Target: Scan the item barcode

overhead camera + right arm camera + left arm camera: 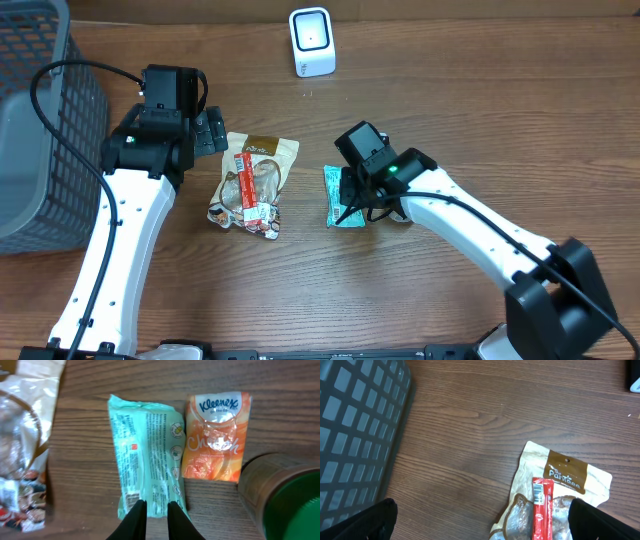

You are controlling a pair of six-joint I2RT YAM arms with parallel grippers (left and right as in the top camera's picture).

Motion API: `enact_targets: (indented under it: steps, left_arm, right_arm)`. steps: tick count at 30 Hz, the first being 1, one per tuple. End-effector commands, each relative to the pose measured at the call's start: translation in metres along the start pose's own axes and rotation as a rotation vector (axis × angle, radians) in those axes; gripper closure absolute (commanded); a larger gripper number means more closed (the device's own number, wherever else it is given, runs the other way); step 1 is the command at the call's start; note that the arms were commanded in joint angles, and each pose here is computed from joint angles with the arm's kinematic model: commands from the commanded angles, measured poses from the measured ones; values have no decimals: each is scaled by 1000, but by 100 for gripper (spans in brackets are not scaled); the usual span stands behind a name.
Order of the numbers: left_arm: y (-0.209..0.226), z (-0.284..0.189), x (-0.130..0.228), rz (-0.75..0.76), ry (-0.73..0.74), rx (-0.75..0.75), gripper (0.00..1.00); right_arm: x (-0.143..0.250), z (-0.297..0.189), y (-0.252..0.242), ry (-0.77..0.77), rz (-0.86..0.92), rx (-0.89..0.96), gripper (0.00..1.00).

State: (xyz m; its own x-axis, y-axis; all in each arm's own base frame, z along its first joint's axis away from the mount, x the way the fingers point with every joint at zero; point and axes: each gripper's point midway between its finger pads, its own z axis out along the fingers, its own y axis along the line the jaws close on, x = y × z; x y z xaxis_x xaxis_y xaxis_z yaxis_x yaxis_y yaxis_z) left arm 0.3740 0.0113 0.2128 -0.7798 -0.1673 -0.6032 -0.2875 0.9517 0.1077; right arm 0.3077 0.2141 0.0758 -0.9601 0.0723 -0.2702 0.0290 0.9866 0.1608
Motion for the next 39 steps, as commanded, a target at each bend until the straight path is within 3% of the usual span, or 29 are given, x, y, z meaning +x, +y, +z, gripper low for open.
enact_targets:
  steps: [1, 6, 14, 24, 32, 39]
  left_arm:
    - [2, -5, -8, -9, -25, -9, 0]
    - [2, -5, -8, -9, -25, -9, 0]
    - [2, -5, -8, -9, -25, -9, 0]
    - [2, -5, -8, -9, -25, -9, 0]
    - [2, -5, -8, -9, -25, -9, 0]
    - [2, -5, -8, -9, -25, -9, 0]
  right_arm:
    - [7, 19, -10, 30, 58, 65, 83]
    - [22, 40, -18, 102, 101, 115, 80]
    - [41, 44, 3, 204, 98, 17, 71]
    - [45, 44, 23, 189, 57, -28, 61]
    - [44, 44, 40, 193, 54, -107, 59]
    - [35, 46, 28, 138, 47, -41, 55]
